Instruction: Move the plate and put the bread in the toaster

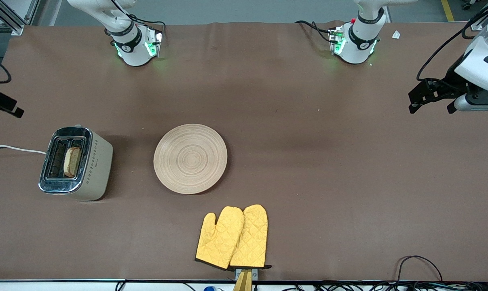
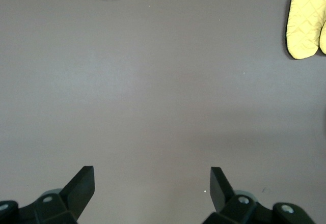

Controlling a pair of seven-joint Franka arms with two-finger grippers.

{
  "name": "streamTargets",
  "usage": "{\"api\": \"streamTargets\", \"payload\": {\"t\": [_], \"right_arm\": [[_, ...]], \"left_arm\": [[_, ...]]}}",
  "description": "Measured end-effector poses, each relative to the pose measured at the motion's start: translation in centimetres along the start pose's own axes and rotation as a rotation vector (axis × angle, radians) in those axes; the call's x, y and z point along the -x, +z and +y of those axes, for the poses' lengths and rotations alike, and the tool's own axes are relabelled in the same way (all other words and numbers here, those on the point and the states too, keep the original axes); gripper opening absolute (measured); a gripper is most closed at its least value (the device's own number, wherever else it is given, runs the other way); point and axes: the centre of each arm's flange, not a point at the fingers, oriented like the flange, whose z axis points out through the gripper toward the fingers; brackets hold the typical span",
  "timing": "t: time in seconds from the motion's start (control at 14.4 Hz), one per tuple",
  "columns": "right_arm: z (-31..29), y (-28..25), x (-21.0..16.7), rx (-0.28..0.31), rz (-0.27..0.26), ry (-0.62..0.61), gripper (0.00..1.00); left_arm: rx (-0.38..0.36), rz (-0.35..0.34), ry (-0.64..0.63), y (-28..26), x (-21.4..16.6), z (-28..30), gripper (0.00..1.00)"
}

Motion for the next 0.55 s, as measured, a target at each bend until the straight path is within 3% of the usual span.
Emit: {"api": "streamTargets", "payload": {"t": [0.21, 0.55], "right_arm": [[-0.6, 0.0, 2.0, 0.002, 0.005, -0.031, 1.00], [-2.5, 0.4, 2.3, 0.079, 0.006, -0.087, 1.00]], "left_arm": [[0.000, 0.000, 0.000, 0.0, 0.0, 0.0, 1.00], [0.000, 0.000, -0.001, 0.0, 0.0, 0.0, 1.00]]}}
